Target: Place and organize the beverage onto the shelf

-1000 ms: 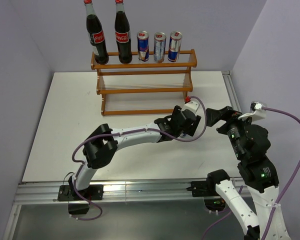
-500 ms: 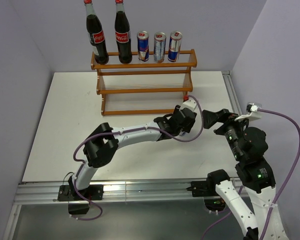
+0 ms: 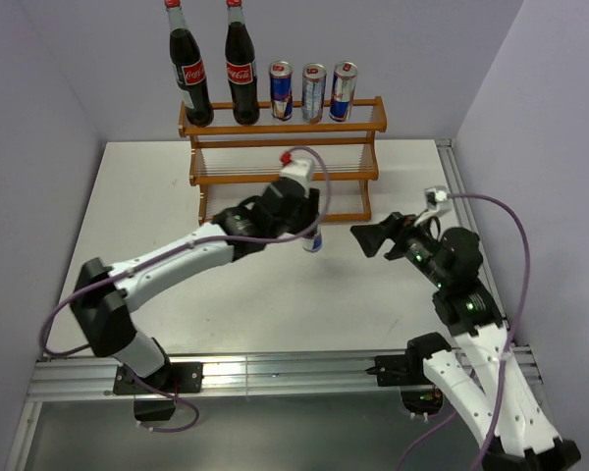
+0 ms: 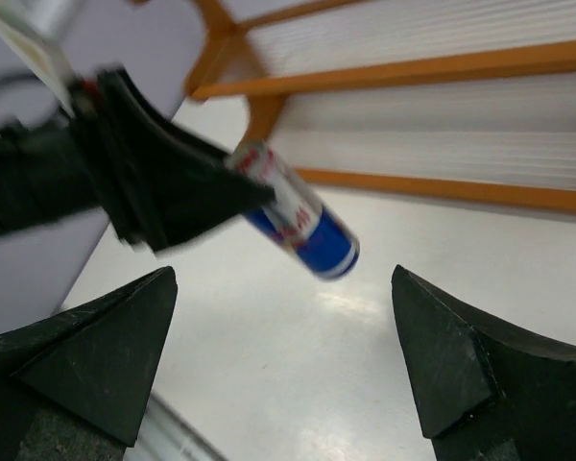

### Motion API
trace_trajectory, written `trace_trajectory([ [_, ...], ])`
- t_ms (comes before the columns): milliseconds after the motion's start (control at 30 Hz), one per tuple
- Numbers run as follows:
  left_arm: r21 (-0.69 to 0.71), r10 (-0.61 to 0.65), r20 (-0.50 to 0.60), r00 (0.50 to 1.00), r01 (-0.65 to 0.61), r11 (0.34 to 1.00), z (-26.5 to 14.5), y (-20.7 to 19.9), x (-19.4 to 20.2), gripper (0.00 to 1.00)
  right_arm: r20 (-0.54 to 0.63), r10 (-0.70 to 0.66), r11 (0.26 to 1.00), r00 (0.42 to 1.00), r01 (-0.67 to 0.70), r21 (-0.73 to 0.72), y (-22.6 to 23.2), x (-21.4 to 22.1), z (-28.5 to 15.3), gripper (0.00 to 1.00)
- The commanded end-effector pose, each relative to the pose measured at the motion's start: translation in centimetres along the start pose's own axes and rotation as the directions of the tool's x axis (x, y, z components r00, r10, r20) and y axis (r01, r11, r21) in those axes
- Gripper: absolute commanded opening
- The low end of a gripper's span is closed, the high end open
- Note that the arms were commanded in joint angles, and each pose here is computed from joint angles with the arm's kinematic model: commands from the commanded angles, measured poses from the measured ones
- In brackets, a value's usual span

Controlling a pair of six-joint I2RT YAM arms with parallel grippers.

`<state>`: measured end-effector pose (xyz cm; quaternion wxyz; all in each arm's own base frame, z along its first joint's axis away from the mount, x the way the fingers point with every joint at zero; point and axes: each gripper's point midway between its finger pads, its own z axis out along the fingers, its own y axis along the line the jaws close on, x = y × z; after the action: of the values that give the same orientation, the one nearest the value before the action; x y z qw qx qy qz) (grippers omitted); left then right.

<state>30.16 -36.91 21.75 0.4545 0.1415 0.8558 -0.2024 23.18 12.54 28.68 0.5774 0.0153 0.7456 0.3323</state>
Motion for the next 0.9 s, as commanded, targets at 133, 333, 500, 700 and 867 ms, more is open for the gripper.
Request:
trace_trajectory([
  [133,0.159,-0.12,0.066,0.991,0.109,0.981,-7.2,2.4,-4.5,0.0,-0.269,-0.067,0.894,0.961,-0.062,-0.444,5.8,4.3,4.1,0.95],
  [333,0.236,-0.138,-0.003,0.99,0.135,0.962,-11.0,3.4,-4.0,0.0,-0.329,-0.334,0.803,0.883,0.084,-0.589,9.9,8.1,5.9,0.95],
  [500,0.325,-0.105,-0.052,0.993,0.116,0.939,-13.8,2.7,-3.5,0.0,-0.335,-0.504,0.726,0.796,0.18,-0.664,12.4,11.3,6.1,0.95],
  [700,0.475,-0.033,-0.063,0.997,0.059,0.878,-17.0,0.8,-2.7,0.0,-0.282,-0.525,0.698,0.803,0.217,-0.683,13.7,10.8,6.4,0.94],
  [867,0.618,0.004,-0.039,0.999,0.021,0.786,-20.0,-1.1,-2.3,0.0,-0.244,-0.536,0.625,0.808,0.186,-0.758,15.0,10.9,4.7,0.92],
])
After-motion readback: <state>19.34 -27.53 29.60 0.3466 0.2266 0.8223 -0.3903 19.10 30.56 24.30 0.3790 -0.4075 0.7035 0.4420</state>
